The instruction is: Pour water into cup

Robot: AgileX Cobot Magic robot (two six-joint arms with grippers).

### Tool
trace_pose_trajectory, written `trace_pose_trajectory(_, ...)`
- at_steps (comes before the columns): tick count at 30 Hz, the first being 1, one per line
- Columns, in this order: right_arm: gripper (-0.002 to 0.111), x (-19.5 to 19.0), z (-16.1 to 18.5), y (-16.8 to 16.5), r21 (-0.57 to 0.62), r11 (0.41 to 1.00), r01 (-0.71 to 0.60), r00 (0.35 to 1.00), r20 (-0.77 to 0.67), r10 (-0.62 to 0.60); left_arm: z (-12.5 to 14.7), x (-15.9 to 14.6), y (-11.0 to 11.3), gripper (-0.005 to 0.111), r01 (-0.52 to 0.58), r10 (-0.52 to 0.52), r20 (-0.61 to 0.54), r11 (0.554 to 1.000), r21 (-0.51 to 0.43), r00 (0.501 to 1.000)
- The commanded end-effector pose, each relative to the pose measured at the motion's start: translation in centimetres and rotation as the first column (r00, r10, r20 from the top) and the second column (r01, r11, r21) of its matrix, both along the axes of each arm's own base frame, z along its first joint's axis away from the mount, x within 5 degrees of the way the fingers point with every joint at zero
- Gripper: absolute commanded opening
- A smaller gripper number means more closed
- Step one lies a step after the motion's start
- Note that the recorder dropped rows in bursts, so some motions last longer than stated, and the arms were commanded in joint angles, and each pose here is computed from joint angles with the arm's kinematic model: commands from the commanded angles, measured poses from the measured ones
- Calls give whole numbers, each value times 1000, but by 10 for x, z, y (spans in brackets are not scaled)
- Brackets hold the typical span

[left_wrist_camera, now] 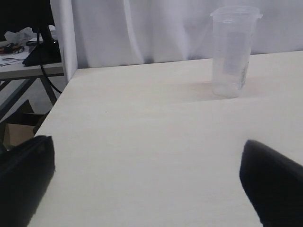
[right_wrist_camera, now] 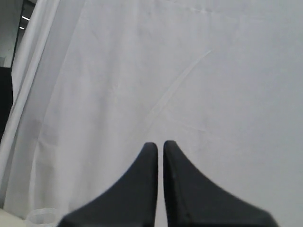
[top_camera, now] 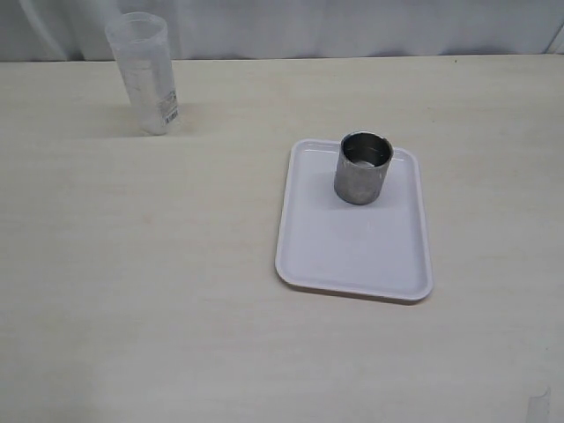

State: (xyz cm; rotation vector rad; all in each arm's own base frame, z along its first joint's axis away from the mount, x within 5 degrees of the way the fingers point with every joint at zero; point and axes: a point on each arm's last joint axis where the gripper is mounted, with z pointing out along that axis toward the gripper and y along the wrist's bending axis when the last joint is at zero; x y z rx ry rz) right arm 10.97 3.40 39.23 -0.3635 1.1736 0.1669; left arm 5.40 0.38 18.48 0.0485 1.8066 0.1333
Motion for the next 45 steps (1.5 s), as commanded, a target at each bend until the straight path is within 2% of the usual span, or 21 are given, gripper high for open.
trace_pose_trajectory(1,4,-16,-13,-9,70,995,77,994,75,-82,0,0,0,102,3,-3,7,1000,-6,1000)
trace_pose_trajectory(3,4,-26,-25,-16,128,983,132,985,95,-145,0,0,0,102,3,-3,9,1000,-6,1000)
trace_pose_trajectory(6,4,-41,-46,-26,145,961,233,969,51,-243,0,0,0,102,3,-3,9,1000,-6,1000)
trace_pose_trajectory(10,4,-53,-82,-32,52,944,325,945,-64,-321,0,0,0,102,3,-3,9,1000,-6,1000)
trace_pose_trajectory(13,4,-56,-116,-32,-8,941,338,931,-147,-335,0,0,0,102,3,-3,9,1000,-6,1000)
trace_pose_trajectory(19,4,-57,-160,-32,62,944,323,923,-240,-300,0,0,0,102,3,-3,9,1000,-6,1000)
trace_pose_trajectory(22,4,-54,-179,-32,49,944,326,905,-303,-297,0,0,0,102,3,-3,9,1000,-6,1000)
trace_pose_trajectory(24,4,-53,-183,-32,39,944,328,896,-329,-298,0,0,0,102,3,-3,9,1000,-6,1000)
trace_pose_trajectory(27,4,-54,-195,-32,-4,942,335,842,-448,-301,0,0,0,102,3,-3,9,1000,-6,1000)
trace_pose_trajectory(34,4,-56,-209,-34,-64,938,340,757,-574,-313,0,0,0,102,3,-3,9,1000,-6,1000)
trace_pose_trajectory(45,4,-56,-210,-34,-84,937,338,754,-572,-323,0,0,0,102,3,-3,7,1000,-6,1000)
